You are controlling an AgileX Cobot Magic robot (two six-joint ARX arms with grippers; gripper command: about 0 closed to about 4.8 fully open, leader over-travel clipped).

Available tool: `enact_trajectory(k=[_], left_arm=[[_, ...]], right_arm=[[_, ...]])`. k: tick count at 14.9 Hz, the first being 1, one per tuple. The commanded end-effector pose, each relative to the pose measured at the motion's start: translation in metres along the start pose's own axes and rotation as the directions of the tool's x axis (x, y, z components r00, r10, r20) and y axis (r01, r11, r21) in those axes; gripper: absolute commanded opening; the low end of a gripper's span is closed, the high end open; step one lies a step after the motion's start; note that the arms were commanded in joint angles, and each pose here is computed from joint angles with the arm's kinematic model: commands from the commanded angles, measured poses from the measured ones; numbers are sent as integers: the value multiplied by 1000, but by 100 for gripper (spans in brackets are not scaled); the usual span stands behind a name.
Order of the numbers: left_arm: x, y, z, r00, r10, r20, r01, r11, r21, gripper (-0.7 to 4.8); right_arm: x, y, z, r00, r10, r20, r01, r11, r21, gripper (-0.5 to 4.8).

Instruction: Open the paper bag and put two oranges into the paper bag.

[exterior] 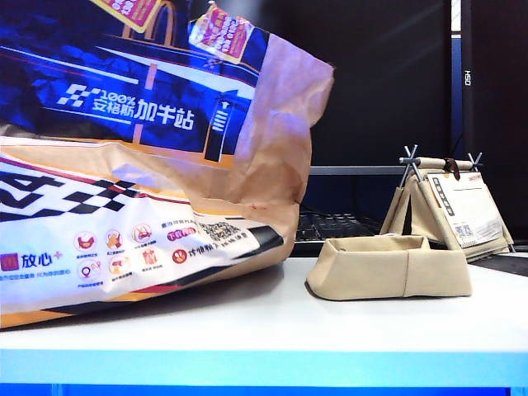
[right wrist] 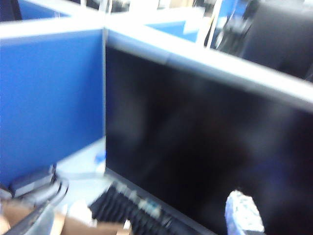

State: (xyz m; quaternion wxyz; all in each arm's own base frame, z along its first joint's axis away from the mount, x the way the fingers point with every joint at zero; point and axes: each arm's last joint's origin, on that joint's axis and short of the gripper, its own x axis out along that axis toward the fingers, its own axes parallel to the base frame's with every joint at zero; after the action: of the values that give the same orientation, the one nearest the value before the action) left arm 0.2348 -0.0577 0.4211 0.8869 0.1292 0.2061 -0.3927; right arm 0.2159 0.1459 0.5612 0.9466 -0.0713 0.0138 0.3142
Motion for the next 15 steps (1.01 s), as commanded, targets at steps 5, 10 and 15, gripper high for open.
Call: enact_trajectory(k=[5,10,15], left_arm=[[-30,0,34,970,205,134,-212,977,39,479],[-104,-6,53,770,523,365,-521,846,-113,101],[-173,-46,24,570,670,476,-672,713,-199,74]], right_arm=[[-79,-6,23,973,-212,95,217,975,-45,403],[-126,-8,28,923,-362,131,372,927,-58,-1],[-240,-2,-6,826,-511,238,526,851,4,-1]])
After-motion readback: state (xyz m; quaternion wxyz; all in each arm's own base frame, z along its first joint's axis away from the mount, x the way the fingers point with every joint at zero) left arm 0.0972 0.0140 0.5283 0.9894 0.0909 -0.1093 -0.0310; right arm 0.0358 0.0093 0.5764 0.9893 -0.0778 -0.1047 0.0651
